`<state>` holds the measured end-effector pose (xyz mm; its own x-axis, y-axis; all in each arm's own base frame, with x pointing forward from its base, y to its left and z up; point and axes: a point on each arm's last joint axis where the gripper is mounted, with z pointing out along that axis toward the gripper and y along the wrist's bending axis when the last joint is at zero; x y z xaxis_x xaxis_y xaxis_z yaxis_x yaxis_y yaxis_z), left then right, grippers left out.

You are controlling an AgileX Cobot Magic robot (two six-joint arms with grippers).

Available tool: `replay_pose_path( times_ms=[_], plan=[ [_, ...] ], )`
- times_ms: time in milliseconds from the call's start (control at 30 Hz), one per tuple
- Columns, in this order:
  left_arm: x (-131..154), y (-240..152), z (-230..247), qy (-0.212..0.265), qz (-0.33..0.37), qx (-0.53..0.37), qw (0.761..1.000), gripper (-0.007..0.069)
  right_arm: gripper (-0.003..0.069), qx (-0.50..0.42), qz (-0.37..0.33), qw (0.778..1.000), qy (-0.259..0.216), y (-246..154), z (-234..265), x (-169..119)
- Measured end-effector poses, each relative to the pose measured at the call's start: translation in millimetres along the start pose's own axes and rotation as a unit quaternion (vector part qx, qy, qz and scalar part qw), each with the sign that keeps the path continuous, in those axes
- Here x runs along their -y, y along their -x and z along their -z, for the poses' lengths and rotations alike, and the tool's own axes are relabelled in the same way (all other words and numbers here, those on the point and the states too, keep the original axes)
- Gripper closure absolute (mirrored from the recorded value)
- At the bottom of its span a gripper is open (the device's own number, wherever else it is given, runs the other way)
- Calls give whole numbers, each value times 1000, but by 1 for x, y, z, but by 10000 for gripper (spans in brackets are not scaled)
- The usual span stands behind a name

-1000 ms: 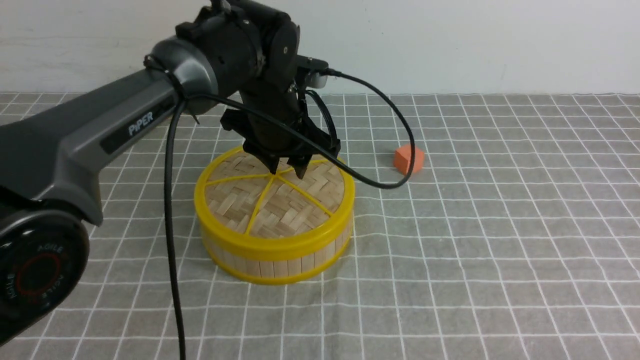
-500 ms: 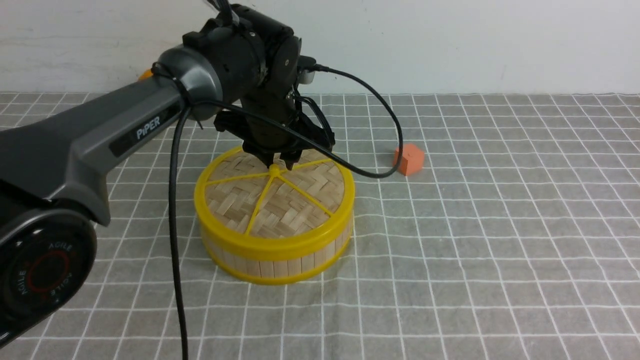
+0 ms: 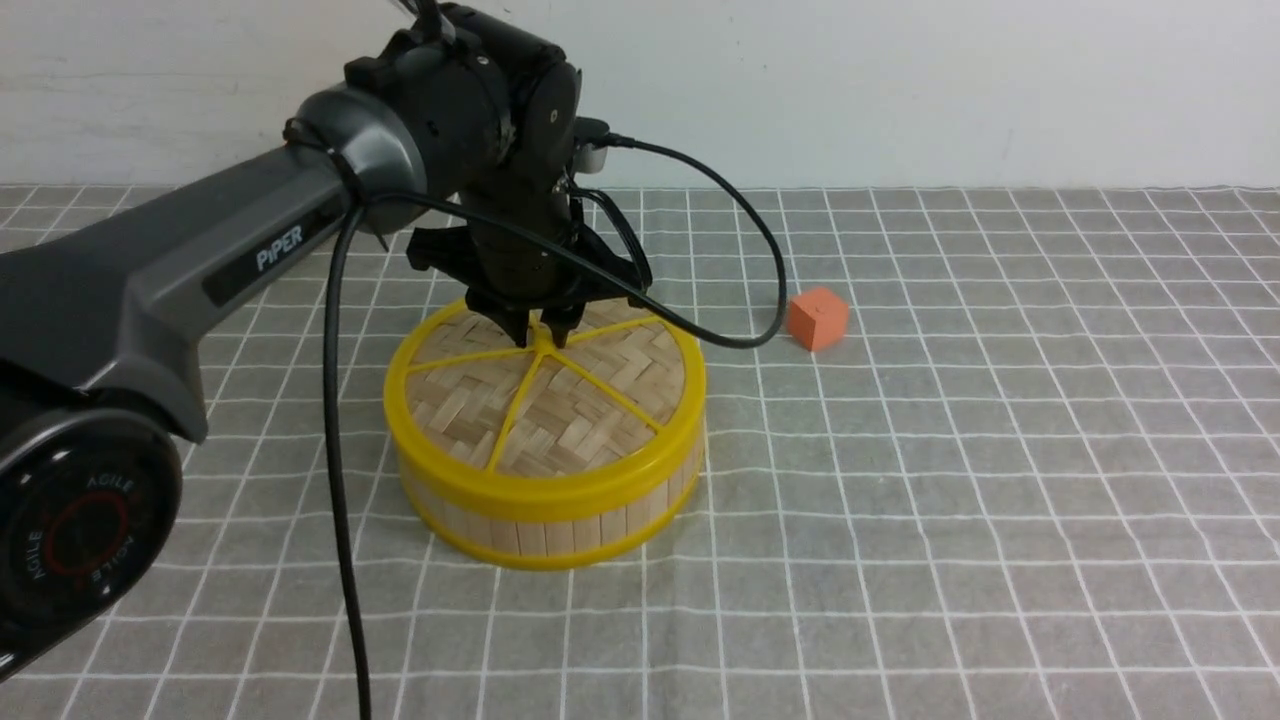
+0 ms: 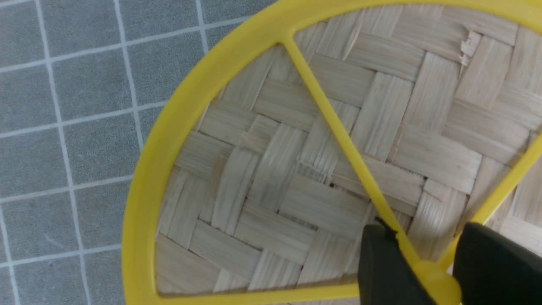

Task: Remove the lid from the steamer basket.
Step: Use the left arm to lift the lid of the steamer

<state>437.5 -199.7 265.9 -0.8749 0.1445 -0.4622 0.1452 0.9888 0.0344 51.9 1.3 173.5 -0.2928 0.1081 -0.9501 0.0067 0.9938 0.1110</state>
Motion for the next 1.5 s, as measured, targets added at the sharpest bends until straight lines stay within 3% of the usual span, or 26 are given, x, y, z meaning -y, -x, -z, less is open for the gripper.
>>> replay_pose_path(
  times_ms=[267,833,1000,1167,1300,1500],
  plan=[
    [-5,0,0,25,-12,-3,1000,511,439,0,0,1000,0,0,0,0],
    [-17,0,-1,30,-16,-21,999,516,439,0,0,1000,0,0,0,0],
    [-19,-1,0,29,-13,-29,999,442,439,0,0,1000,0,0,0,0],
    [-19,-4,1,32,-4,-45,998,296,439,0,0,1000,0,0,0,0],
    [-19,-4,1,32,-2,-47,998,291,439,0,0,1000,0,0,0,0],
    [-18,-3,1,27,0,-43,999,370,439,0,0,1000,0,0,0,0]
  ],
)
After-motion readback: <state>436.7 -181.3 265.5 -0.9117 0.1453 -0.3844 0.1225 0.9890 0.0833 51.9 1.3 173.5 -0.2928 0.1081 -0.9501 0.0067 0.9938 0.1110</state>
